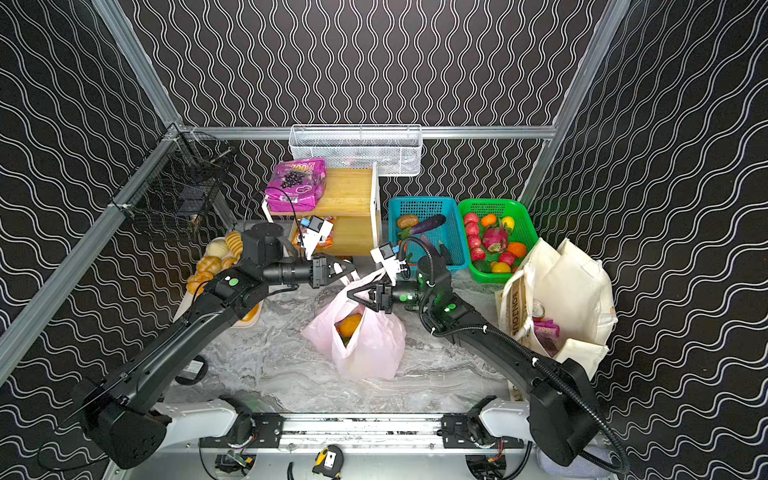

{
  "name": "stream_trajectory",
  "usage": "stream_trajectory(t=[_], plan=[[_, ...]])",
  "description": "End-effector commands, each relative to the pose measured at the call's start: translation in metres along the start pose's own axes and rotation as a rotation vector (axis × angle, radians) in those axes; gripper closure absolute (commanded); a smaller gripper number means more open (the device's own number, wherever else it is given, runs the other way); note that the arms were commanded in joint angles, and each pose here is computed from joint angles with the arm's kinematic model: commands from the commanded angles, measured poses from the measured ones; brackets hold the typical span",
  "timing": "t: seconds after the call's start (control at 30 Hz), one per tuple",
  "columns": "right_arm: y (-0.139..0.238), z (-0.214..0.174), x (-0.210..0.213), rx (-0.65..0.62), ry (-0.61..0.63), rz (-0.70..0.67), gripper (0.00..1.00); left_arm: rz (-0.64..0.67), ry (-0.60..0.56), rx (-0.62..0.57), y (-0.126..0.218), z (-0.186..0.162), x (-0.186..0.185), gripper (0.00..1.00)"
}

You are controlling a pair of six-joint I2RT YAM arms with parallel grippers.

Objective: Place the mixed food into the grocery bags and tie them

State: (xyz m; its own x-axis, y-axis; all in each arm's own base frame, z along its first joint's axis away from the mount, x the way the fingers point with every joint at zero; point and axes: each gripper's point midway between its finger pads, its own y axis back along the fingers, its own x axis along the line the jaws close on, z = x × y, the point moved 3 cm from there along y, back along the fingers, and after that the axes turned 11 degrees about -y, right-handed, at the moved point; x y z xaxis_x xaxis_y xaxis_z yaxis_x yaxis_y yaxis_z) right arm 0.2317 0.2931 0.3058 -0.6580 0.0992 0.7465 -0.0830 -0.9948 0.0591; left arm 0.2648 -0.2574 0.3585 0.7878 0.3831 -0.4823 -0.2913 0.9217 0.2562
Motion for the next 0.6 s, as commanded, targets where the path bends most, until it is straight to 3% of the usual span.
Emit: stream_trajectory(t=[0.0,0.07,0.13,0.33,0.57], plan=[[0.000,0.003,-0.001,-0.019,0.011,-0.007,0.54,-0.008,-0.016,-0.026,0.002,0.008,-0.004,1.00],[0.001,0.004,0.000,-0.038,0.009,0.003,0.57,-0.001,-0.005,-0.025,0.003,0.005,-0.002,1.00],[0.001,0.005,-0.002,-0.062,-0.003,-0.007,0.70,0.006,-0.001,-0.019,0.003,0.001,-0.001,1.00],[0.005,0.006,-0.011,-0.112,-0.042,-0.048,0.89,0.067,-0.024,-0.020,0.013,-0.003,0.000,1.00],[0.003,0.007,-0.008,-0.109,-0.058,-0.015,0.87,0.089,-0.018,-0.011,0.017,-0.011,0.002,1.00]])
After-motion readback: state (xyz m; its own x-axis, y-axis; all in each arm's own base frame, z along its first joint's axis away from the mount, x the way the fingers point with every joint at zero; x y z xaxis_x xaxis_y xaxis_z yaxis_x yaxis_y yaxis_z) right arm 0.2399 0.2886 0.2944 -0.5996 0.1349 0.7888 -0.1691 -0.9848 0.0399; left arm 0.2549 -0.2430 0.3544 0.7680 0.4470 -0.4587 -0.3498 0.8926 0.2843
